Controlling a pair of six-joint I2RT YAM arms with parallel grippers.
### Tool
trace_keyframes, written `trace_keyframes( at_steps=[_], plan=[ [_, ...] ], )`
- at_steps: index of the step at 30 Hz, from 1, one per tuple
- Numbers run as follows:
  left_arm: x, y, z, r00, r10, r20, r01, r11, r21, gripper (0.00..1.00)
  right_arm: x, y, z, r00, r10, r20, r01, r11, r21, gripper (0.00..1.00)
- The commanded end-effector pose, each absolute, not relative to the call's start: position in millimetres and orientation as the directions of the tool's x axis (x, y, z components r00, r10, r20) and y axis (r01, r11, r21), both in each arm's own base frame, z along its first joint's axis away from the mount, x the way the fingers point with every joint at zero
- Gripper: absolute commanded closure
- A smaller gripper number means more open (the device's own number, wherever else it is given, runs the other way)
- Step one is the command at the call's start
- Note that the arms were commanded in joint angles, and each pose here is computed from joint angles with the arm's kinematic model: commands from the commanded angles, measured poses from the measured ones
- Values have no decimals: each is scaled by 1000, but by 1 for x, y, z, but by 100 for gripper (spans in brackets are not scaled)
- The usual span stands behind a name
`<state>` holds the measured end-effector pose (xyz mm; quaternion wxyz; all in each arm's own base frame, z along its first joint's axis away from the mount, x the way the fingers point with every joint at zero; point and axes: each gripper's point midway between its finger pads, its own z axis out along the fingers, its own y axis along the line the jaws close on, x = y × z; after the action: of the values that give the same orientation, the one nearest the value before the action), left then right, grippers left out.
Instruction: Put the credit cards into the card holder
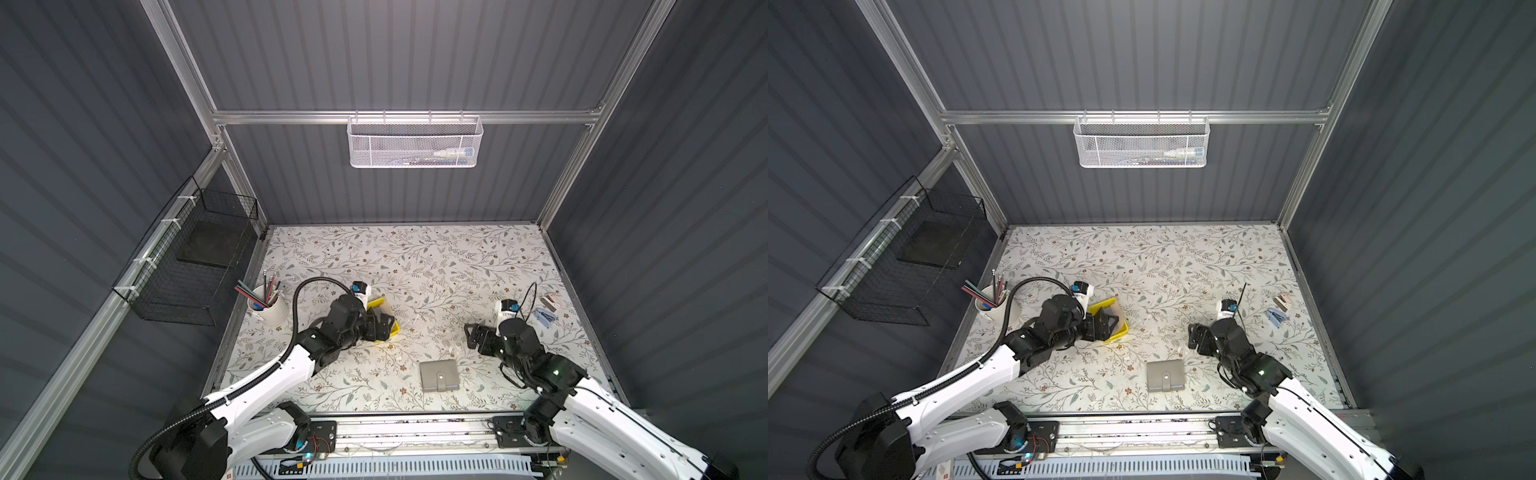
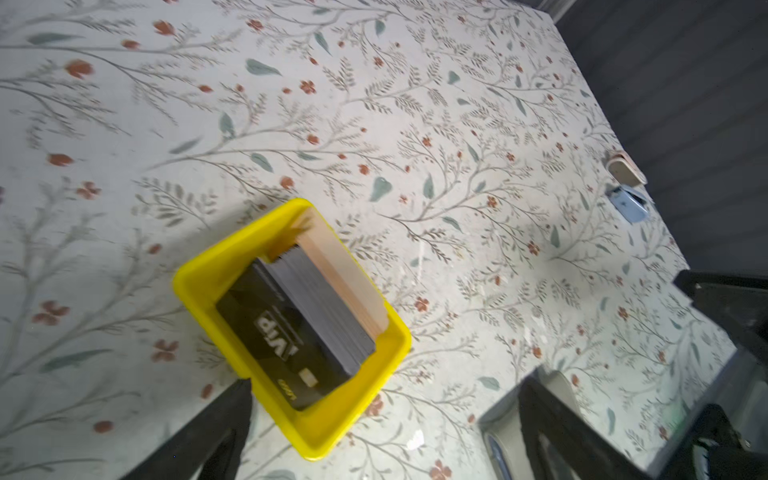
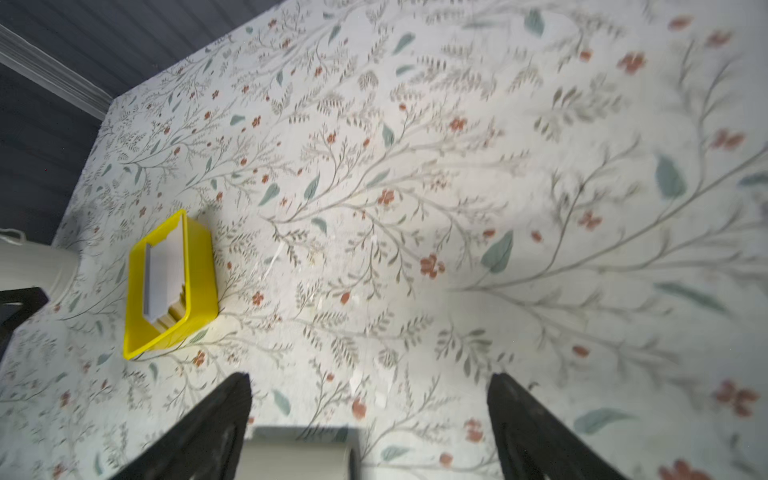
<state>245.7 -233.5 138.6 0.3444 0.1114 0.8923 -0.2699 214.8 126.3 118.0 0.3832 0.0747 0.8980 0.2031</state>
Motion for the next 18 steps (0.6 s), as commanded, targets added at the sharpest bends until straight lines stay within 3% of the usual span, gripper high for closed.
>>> trace_keyframes(
  at_steps=[1, 4, 10, 18],
  plan=[
    [223, -253, 129, -793, 11, -609, 360, 815, -454, 0, 185, 133, 96, -774, 329, -541, 37, 876, 480, 17],
    [204, -284, 132, -787, 48, -615, 425, 764, -485, 0, 169, 145, 93, -803, 325, -500, 21, 854, 520, 21],
    [177, -327, 129, -789, 92, -608, 487, 696, -527, 0, 145, 163, 83, -835, 341, -432, 24, 807, 590, 39],
    [169, -343, 121, -794, 56, -605, 485, 657, -577, 2, 116, 175, 61, -880, 314, -356, 56, 814, 578, 48]
  ],
)
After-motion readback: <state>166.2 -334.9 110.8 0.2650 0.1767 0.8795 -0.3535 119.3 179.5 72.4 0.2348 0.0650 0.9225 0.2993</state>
